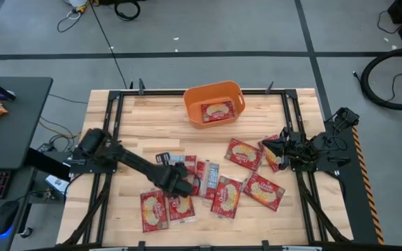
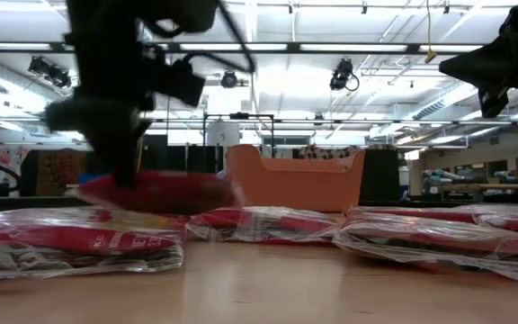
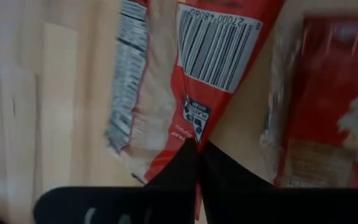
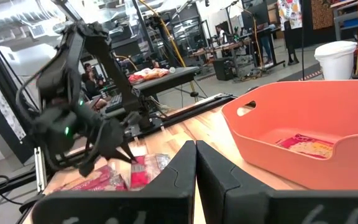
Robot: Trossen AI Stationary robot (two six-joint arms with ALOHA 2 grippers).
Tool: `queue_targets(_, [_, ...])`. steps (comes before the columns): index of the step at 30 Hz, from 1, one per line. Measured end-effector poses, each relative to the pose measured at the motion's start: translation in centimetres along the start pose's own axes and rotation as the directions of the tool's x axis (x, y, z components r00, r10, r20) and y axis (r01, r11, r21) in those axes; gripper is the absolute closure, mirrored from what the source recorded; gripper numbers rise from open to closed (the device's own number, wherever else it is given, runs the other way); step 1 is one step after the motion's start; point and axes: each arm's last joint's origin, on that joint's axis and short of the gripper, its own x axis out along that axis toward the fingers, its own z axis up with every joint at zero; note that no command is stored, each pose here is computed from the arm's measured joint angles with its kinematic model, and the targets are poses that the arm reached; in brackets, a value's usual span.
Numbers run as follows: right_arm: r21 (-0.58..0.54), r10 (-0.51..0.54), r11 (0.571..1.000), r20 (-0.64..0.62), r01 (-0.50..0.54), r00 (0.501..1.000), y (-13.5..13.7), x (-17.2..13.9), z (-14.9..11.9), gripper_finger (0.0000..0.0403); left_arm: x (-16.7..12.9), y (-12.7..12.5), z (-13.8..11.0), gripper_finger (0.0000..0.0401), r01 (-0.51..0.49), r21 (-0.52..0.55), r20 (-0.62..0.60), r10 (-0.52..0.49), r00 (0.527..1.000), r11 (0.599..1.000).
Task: Sort popcorn bags into baskets
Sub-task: Stack the popcorn bag on the top of the popcorn bag, then move the popcorn bag
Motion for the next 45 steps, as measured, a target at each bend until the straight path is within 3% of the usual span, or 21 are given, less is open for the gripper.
queue_targets(7, [0.001, 0.0, 1.0, 0.001, 0.0, 1.0, 0.0, 0.0, 0.0, 0.0386, -3.4, 3.3, 3.6, 0.0394, 0.073, -0.128, 0.22, -0.044, 0.975, 0.989])
queue_targets(14, [0.003, 0.0, 1.0, 0.002, 0.0, 1.0, 0.0, 0.0, 0.0, 0.0386, -4.9, 5.9, 9.0, 0.0395, 0.076, -0.172, 0.509, 0.023, 0.86, 0.982])
queue_targets(21, [0.002, 0.0, 1.0, 0.001, 0.0, 1.0, 0.0, 0.0, 0.0, 0.0386, -3.7, 10.8, 13.1, 0.0396, -0.004, -0.241, 0.64, 0.162, 0.751, 0.971])
queue_targets(27, [0.001, -0.001, 1.0, 0.001, 0.001, 1.0, 0.0, 0.0, 0.0, 0.0386, -0.2, 15.2, 15.0, 0.0395, -0.091, -0.318, 0.599, 0.274, 0.753, 0.944])
queue_targets(35, [0.002, 0.022, 1.0, -0.003, -0.022, 1.0, 0.1, 0.0, 0.0, 0.0386, 5.7, 18.3, 15.7, 0.0384, -0.184, -0.328, 0.468, 0.328, 0.82, 0.927])
queue_targets(43, [0.001, 0.022, 1.0, -0.004, -0.022, 1.0, 0.1, 0.0, 0.0, 0.0386, 5.1, 18.3, 15.9, 0.027, -0.134, -0.354, 0.497, 0.307, 0.811, 0.926])
queue_targets(45, [0.002, 0.022, 1.0, -0.003, -0.022, 1.0, 0.1, 0.0, 0.0, 0.0386, 4.5, 18.0, 16.0, 0.0248, -0.067, -0.312, 0.539, 0.235, 0.809, 0.948])
